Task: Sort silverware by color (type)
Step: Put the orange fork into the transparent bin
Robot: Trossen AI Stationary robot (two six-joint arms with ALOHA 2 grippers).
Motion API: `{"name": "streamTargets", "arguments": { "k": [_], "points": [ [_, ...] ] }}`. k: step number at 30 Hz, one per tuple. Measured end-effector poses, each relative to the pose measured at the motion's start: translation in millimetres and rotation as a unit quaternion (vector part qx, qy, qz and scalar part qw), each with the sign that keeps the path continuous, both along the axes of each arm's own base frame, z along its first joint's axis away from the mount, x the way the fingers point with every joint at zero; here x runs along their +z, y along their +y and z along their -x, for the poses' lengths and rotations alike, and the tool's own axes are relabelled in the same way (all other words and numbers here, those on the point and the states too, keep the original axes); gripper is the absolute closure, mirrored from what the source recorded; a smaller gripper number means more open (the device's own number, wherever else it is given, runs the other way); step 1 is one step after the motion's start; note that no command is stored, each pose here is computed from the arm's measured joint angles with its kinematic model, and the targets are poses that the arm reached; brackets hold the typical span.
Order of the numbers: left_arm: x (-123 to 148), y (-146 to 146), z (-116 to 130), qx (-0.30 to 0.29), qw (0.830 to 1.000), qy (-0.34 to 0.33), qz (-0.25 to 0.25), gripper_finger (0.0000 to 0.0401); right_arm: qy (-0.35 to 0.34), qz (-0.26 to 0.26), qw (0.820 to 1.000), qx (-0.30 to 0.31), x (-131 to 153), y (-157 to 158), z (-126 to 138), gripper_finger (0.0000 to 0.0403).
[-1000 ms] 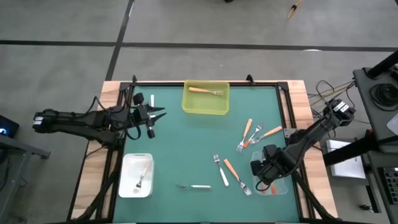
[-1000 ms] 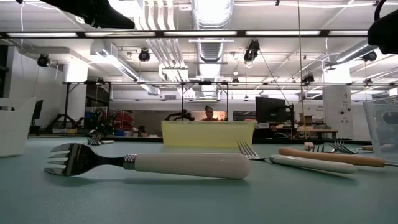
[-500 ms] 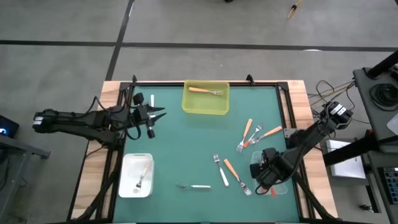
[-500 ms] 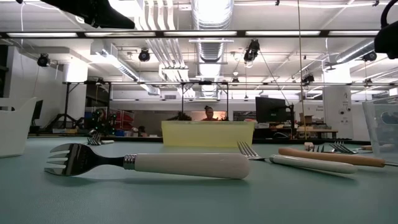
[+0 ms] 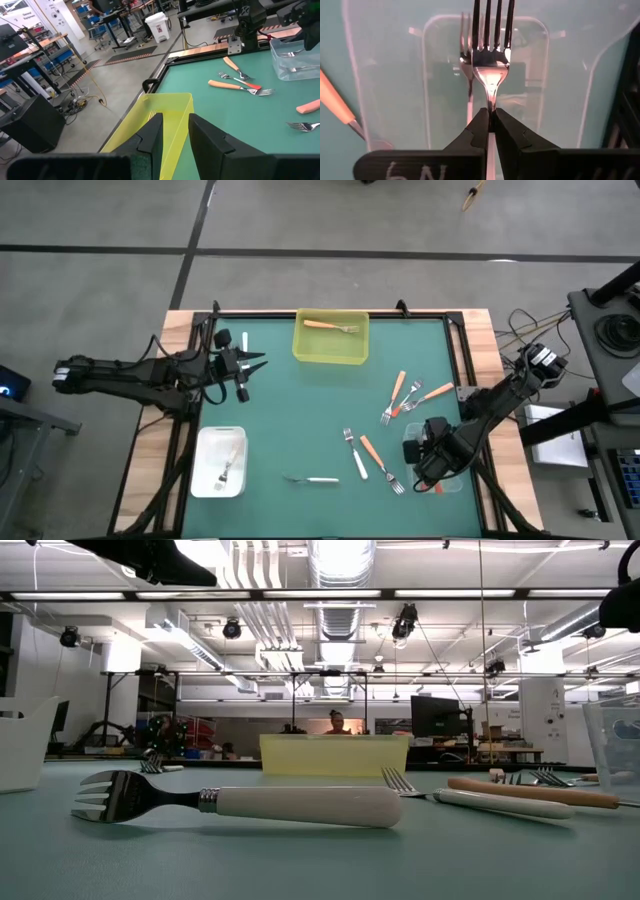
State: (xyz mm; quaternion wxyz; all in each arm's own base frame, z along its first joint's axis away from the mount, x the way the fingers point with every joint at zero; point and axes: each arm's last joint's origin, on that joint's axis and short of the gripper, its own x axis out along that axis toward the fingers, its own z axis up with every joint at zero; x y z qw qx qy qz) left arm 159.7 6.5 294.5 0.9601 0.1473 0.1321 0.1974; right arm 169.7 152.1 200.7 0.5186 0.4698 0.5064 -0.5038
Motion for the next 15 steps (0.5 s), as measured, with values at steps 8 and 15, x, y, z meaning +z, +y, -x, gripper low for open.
{"name": "streamTargets", "arguments": {
  "k": [8, 15],
  "points": [
    [0.0, 0.0, 0.0, 0.000, 1.000, 0.000, 0.000, 0.0326, 0.006, 0.011, 1.000, -0.001, 0.9, -1.8, 1.6, 0.0392],
    [0.0, 0.1, 0.0, 0.000, 1.000, 0.000, 0.000, 0.0326, 0.015, 0.020, 1.000, -0.002, 0.9, -3.1, 3.2, 0.0392]
  ]
}}
